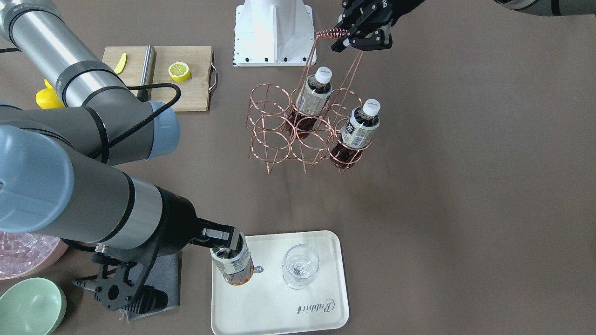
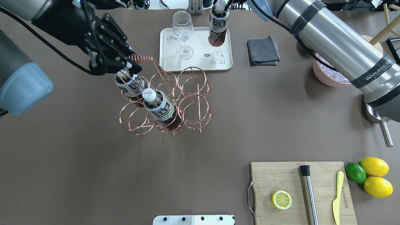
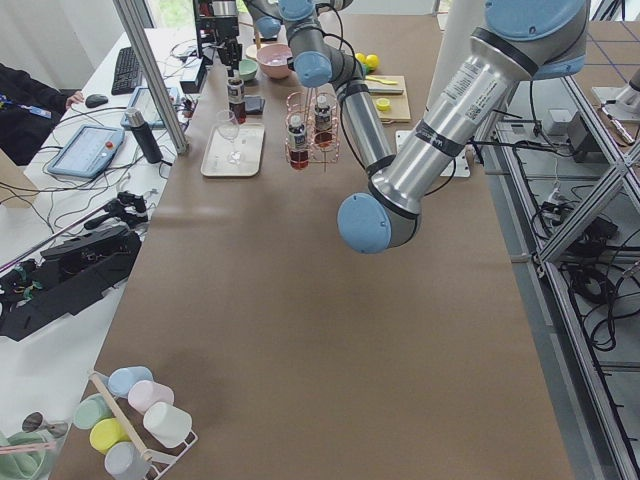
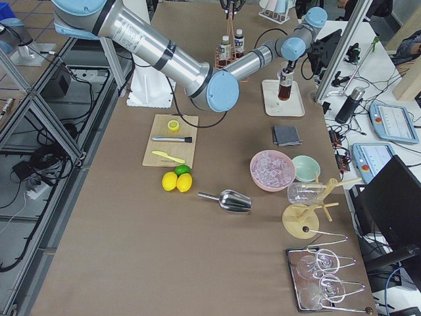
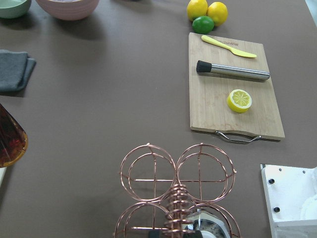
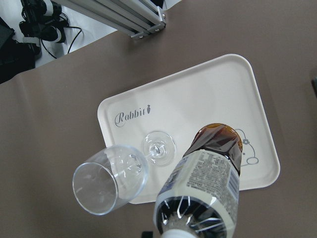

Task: Take tea from basket to plate

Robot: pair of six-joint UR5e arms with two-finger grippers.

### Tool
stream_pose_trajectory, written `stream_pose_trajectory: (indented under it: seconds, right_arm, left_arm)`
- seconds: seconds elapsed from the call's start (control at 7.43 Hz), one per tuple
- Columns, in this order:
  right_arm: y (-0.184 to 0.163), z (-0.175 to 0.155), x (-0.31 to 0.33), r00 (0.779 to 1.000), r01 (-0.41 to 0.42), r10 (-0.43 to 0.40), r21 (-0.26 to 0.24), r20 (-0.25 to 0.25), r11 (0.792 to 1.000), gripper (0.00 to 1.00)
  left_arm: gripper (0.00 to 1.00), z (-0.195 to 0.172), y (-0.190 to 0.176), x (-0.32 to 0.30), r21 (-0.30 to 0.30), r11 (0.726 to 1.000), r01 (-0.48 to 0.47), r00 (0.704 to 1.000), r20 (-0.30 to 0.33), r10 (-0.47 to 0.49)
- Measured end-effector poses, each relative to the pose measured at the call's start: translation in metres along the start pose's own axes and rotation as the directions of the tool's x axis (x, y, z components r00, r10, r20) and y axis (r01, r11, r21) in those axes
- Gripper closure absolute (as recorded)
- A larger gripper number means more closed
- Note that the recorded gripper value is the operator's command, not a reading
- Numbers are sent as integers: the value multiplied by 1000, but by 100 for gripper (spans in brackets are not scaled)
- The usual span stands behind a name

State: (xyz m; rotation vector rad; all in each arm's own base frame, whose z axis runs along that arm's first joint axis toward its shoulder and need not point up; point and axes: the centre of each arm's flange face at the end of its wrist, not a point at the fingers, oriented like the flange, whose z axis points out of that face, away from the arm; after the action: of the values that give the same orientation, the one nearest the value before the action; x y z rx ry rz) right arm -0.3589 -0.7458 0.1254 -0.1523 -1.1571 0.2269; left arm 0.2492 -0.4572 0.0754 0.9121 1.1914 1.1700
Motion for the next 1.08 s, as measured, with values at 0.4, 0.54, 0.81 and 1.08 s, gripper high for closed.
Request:
stream_pose_trajectory:
  seconds: [0.4, 0.54, 0.81, 1.08]
  right_arm:
    - [4, 43, -16, 988, 149, -146, 69, -47, 986, 100]
    - [5, 49, -15, 983, 177, -173, 70, -55, 982, 100]
    - [5, 55, -10, 978, 204, -200, 65, -64, 977, 90]
    - [5, 59, -3, 976, 210, -206, 56, -67, 976, 58]
  left_arm:
    - [100, -82, 43, -52, 21, 994, 111, 994, 23, -111]
    - [100, -110, 72, -80, 26, 990, 136, 990, 33, -137]
    - [100, -158, 131, -145, 51, 981, 187, 982, 21, -188]
    - [100, -178, 177, -192, 67, 963, 259, 965, 15, -261]
